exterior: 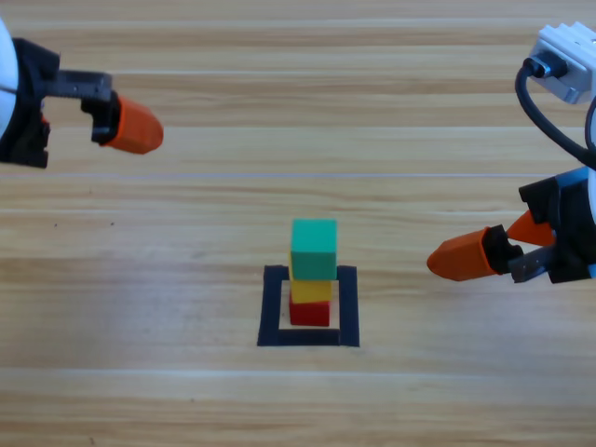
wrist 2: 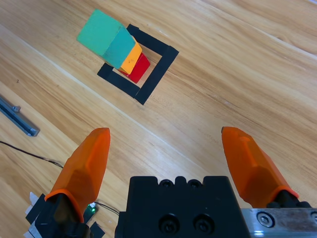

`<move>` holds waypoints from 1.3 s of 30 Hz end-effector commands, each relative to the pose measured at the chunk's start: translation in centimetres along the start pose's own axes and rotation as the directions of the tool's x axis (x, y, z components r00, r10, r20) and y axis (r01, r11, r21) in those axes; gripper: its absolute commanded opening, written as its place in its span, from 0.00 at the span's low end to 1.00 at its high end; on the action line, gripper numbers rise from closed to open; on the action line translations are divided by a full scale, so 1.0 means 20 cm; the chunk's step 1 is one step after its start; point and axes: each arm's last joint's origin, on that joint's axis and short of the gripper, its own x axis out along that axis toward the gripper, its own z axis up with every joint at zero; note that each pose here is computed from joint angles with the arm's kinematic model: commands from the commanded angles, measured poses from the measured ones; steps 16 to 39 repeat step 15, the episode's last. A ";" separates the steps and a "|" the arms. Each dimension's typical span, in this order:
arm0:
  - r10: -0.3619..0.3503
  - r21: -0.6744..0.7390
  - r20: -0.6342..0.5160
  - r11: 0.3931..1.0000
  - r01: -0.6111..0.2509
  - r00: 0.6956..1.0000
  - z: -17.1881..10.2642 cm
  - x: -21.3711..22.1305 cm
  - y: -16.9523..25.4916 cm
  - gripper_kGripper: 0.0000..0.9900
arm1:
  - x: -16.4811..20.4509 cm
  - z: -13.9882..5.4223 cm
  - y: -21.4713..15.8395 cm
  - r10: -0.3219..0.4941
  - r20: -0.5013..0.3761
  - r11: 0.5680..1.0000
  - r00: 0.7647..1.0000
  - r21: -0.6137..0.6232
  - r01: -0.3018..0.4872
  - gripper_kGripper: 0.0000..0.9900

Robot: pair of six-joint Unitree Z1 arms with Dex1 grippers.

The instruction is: Stack the blocks in the rectangular block: red at the bottom, yellow in the middle, green on top

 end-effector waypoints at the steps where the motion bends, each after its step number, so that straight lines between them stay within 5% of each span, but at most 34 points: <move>1: -0.027 -0.003 0.019 1.000 0.027 0.999 -0.09 -0.04 0.14 1.00 | -0.01 0.00 -0.03 -0.014 -0.006 1.000 1.000 0.011 0.014 1.00; 39: -0.018 0.033 0.020 0.999 0.018 1.000 -0.08 -0.02 0.14 1.00 | -0.01 0.00 -0.03 -0.013 -0.008 1.000 1.000 0.011 0.013 1.00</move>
